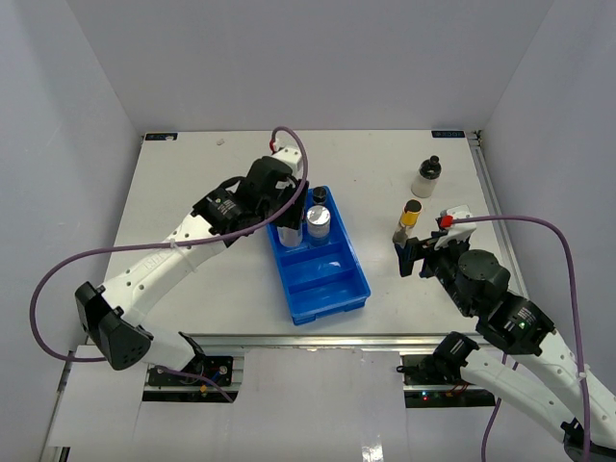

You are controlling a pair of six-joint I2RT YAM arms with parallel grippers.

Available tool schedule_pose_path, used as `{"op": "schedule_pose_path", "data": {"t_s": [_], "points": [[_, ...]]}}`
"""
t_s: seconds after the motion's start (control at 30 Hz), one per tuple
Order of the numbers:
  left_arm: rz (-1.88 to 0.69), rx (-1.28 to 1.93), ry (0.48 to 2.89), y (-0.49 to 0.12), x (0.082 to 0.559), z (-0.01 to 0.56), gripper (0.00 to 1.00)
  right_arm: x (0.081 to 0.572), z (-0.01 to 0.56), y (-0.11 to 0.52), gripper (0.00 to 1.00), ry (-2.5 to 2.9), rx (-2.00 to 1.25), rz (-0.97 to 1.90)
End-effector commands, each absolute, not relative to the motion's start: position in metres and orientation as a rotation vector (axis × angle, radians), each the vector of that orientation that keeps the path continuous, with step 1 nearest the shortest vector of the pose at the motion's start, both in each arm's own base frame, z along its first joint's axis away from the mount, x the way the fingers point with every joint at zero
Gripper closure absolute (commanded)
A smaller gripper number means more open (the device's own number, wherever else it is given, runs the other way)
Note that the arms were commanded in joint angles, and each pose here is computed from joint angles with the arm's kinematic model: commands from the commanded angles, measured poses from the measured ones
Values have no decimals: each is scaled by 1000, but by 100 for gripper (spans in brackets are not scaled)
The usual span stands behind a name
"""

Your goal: Organize the condiment bottles

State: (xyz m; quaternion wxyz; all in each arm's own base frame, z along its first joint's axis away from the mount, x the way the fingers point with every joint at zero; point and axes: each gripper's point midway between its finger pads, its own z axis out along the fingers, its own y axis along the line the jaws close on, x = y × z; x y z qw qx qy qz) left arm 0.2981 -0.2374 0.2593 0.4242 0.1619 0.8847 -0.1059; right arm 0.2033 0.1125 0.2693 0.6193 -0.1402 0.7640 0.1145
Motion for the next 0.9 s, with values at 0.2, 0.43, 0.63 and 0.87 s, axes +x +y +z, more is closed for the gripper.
{"op": "schedule_pose_path", "data": {"t_s": [0.2, 0.43, 0.63, 0.87], "points": [[-327, 302, 2095, -236, 300, 277, 100, 196, 309, 112, 9, 1686, -274, 355], [-367, 349, 2106, -251, 305, 254, 100, 195, 310, 111, 9, 1686, -271, 355], [-310, 333, 2113, -248, 312, 233, 100, 193, 313, 107, 9, 1674, -257, 354], [-300, 326, 2093, -248, 316, 217, 100, 194, 307, 108, 9, 1683, -262, 349]]}}
